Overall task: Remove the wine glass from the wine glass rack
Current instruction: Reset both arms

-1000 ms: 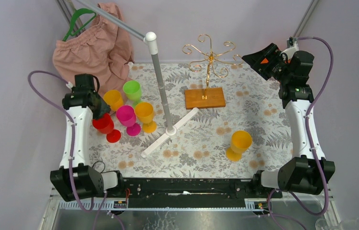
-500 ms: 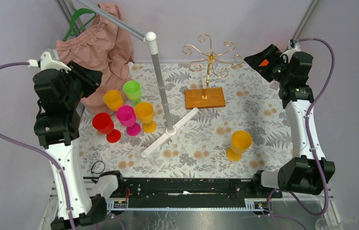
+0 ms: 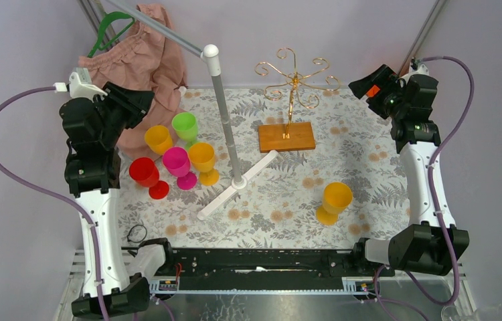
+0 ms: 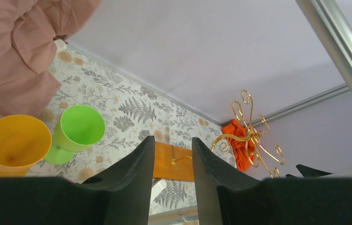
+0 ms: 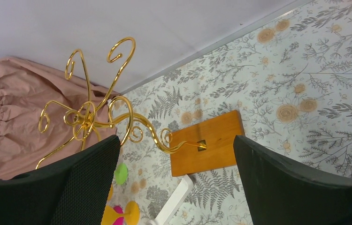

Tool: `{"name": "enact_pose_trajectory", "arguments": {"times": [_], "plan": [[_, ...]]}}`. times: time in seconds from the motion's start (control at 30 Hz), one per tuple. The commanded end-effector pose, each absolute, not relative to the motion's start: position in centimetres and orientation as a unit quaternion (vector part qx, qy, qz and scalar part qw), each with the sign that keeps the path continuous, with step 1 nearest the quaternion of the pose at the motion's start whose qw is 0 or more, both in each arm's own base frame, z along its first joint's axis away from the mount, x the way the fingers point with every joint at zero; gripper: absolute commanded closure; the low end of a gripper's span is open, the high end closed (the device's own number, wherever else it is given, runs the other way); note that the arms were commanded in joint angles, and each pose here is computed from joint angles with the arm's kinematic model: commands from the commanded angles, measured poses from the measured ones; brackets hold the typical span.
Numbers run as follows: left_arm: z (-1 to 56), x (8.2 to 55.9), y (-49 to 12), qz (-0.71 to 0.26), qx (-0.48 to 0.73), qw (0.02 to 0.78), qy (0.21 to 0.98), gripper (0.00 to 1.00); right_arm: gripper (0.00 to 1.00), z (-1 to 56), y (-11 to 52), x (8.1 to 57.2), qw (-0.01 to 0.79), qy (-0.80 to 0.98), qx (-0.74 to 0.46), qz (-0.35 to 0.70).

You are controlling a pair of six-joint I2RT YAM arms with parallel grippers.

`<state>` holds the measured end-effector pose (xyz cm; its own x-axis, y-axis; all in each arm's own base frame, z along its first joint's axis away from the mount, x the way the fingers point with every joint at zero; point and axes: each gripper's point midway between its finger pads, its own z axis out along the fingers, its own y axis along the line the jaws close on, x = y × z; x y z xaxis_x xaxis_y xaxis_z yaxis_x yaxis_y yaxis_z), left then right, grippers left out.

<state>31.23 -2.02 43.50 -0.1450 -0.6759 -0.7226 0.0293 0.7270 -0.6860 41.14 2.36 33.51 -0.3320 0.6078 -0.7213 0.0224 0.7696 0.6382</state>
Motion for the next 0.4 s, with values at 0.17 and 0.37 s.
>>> {"name": "enact_pose_trajectory", "arguments": {"times": [0.17,0.37], "plan": [[44.9,31.6,-2.0,-0.296,-0.212,0.635,0.681,0.58,0.00,34.2,0.2,40.7,0.560,0.767,0.228,0.215],[44.6,31.6,-1.6,-0.282,-0.217,0.637,0.684,0.55,0.00,34.6,-0.3,40.2,0.575,0.763,0.220,0.197]]}}
